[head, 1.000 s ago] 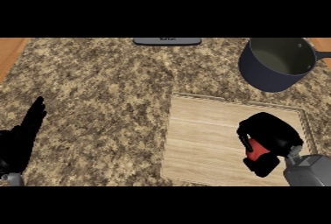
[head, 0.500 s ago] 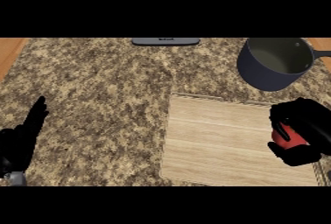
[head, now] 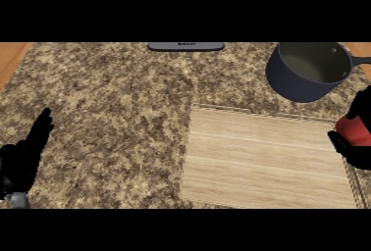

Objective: Pick the bell pepper from the tray and place it in the pot

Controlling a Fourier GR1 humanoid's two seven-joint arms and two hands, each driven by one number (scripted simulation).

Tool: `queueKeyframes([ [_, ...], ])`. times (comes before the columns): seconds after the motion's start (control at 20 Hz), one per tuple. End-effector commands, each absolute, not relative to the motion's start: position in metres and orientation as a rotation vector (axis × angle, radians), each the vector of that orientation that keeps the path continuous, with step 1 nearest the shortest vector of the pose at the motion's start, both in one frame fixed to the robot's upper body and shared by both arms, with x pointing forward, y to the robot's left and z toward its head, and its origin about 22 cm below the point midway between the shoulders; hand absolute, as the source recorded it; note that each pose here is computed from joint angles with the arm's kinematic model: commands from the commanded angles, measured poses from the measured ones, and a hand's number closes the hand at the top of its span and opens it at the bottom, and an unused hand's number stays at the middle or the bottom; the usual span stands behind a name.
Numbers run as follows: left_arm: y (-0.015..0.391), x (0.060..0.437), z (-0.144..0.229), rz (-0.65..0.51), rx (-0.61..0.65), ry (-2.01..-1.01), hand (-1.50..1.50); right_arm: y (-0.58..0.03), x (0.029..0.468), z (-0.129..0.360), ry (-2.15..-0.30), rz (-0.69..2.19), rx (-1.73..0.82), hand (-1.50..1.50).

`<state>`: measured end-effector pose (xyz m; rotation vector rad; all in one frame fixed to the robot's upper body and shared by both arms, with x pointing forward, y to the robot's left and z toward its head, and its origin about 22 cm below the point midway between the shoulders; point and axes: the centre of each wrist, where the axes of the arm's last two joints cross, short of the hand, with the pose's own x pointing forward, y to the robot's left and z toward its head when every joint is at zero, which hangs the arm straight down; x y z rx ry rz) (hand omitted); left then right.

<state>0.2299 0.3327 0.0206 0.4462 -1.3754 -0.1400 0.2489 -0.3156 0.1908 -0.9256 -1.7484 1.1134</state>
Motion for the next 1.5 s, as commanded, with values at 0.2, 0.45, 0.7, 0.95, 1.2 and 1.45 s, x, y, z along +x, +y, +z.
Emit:
queueKeyframes([
  [0.2, 0.324, 0.236, 0.027, -0.138, 0.42, -1.403, 0.0, -0.36, 0.289, 0.222, -1.841, 0.869, -0.882, 1.5],
  [0.45, 0.321, 0.231, 0.023, -0.158, 0.443, -1.384, 0.0, -0.367, 0.322, 0.213, -1.833, 0.827, -0.868, 1.5],
  [0.7, 0.313, 0.243, 0.033, -0.171, 0.431, -1.383, 0.0, -0.392, 0.36, 0.235, -1.834, 0.811, -0.887, 1.5],
  [0.95, 0.323, 0.239, 0.013, -0.155, 0.414, -1.411, 0.0, -0.387, 0.399, 0.211, -1.811, 0.863, -0.903, 1.5],
  [1.2, 0.312, 0.248, 0.02, -0.187, 0.408, -1.402, 0.0, -0.378, 0.426, 0.209, -1.761, 0.892, -0.926, 1.5],
  [1.45, 0.314, 0.252, 0.021, -0.195, 0.385, -1.425, 0.0, -0.384, 0.433, 0.196, -1.715, 0.967, -1.025, 1.5],
])
